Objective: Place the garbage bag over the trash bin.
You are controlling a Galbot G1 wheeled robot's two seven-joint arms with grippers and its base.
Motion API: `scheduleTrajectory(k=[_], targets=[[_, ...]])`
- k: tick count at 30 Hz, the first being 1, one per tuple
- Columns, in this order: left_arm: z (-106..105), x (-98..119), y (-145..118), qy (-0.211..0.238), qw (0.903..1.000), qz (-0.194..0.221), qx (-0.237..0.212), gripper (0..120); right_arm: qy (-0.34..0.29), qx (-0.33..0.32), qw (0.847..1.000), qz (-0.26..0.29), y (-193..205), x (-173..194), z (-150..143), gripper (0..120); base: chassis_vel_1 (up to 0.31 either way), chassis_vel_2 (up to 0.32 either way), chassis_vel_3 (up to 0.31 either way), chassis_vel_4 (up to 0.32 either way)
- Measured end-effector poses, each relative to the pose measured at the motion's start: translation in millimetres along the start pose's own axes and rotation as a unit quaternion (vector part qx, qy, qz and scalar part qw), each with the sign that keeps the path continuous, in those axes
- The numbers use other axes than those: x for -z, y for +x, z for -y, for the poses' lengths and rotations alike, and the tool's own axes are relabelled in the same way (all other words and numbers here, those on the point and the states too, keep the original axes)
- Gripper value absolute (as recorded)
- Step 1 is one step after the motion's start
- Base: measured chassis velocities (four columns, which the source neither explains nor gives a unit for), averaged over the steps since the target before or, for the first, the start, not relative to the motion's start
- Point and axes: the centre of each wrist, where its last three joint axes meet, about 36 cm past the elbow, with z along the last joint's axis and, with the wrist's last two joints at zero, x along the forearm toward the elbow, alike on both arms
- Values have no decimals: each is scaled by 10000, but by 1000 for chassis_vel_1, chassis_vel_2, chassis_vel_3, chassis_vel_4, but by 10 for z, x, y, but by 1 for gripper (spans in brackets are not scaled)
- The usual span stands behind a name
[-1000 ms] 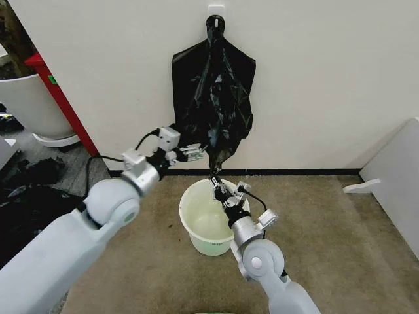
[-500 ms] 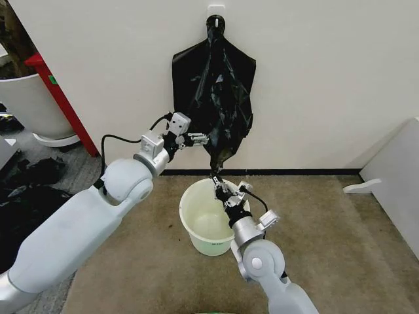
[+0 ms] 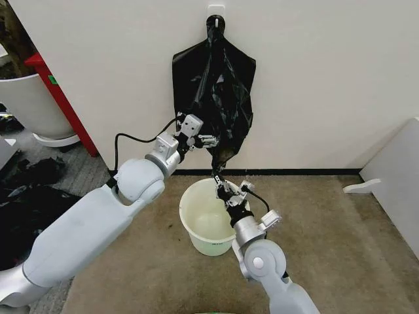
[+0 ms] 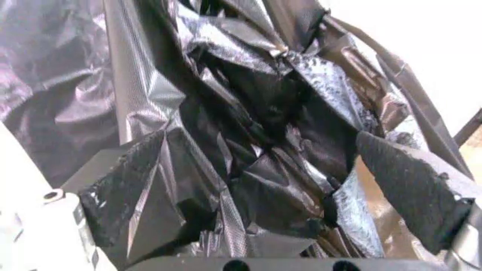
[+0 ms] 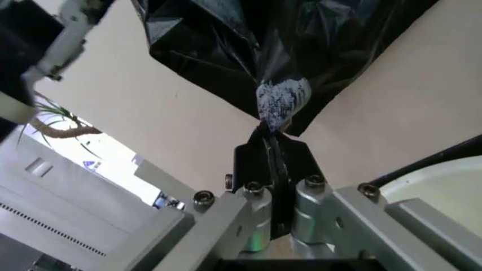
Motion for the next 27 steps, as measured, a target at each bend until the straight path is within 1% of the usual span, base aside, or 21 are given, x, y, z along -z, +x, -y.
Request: scheduleTrajectory(k=[6,11,17,21,24,27], targets=[[9,159,192,-99,9999,-115,-29,100,43,-22,10000,44,9,20,17,0,0,0,0,0],[36,225,301,-64,9998,-161,-81,100,43,-21,10000,51,6,16,12,0,0,0,0,0],[66,252,443,-19,9998,-173,-129,100,40,-31,10000,16,25,-16,7,0,0,0,0,0],[68,174,415,26,9996,-269,-103,100,36,-14,10000,1,15,-30,0,0,0,0,0,0],[82,142,346,34,9995,-284,-98,100,30,4,10000,4,3,-31,-10,0,0,0,0,0],[109,81,217,2,9996,-292,-61,100,28,-3,10000,-3,13,-35,-9,0,0,0,0,0]])
